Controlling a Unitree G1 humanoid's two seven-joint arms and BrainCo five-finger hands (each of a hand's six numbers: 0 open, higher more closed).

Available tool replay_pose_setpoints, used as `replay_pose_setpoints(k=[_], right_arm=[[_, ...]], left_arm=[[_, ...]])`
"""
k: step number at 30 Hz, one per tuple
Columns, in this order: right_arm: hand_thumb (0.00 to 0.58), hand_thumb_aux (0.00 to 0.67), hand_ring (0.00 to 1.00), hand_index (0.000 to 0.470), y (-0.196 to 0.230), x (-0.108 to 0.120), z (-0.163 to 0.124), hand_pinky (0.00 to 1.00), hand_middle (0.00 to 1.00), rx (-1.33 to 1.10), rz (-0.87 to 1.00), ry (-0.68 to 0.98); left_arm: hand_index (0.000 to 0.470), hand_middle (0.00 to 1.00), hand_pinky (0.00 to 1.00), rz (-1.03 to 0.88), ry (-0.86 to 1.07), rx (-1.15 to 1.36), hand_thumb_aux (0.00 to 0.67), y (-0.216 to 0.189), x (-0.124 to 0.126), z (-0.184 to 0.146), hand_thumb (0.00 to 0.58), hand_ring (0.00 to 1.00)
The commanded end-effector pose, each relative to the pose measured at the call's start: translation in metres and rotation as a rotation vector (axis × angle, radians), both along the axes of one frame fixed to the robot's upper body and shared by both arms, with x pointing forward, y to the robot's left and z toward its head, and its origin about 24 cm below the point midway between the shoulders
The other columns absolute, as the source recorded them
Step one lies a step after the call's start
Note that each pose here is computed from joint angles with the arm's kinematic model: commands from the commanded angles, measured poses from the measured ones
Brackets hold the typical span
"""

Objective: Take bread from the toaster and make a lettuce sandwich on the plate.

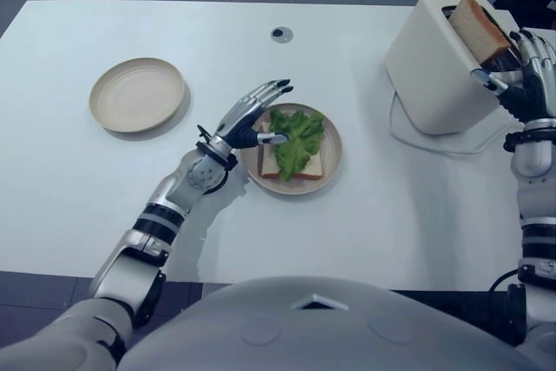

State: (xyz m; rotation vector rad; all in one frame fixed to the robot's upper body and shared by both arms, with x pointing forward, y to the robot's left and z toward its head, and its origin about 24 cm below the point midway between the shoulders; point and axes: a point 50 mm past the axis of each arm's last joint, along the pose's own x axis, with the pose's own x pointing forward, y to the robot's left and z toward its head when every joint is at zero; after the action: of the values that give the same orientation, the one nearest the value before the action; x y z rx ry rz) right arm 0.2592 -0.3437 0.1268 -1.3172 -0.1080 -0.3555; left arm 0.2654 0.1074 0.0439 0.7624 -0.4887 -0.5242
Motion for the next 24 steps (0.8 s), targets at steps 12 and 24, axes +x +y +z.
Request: replay_pose_setpoints(k=[12,24], right_arm=[[0.580,0.670,1.00,0.470,0.011,0.023,0.031,1.00,1.00,-0.008,0.099,-0.146],[0.580,0.670,1.00,0.470,0.148,-0.009,0.045,1.00,1.00,0.520,0.908,-0.368]], left_arm=[[0.000,0.00,0.00,0.078,0.032,-0.046,0.000,0.018,-0.007,-0.003,0.000,0.00],[0.000,0.00,0.00,0.250,-0.214,-0.402,0.000,0.048,-0.011,0.032,0.000,0.00]])
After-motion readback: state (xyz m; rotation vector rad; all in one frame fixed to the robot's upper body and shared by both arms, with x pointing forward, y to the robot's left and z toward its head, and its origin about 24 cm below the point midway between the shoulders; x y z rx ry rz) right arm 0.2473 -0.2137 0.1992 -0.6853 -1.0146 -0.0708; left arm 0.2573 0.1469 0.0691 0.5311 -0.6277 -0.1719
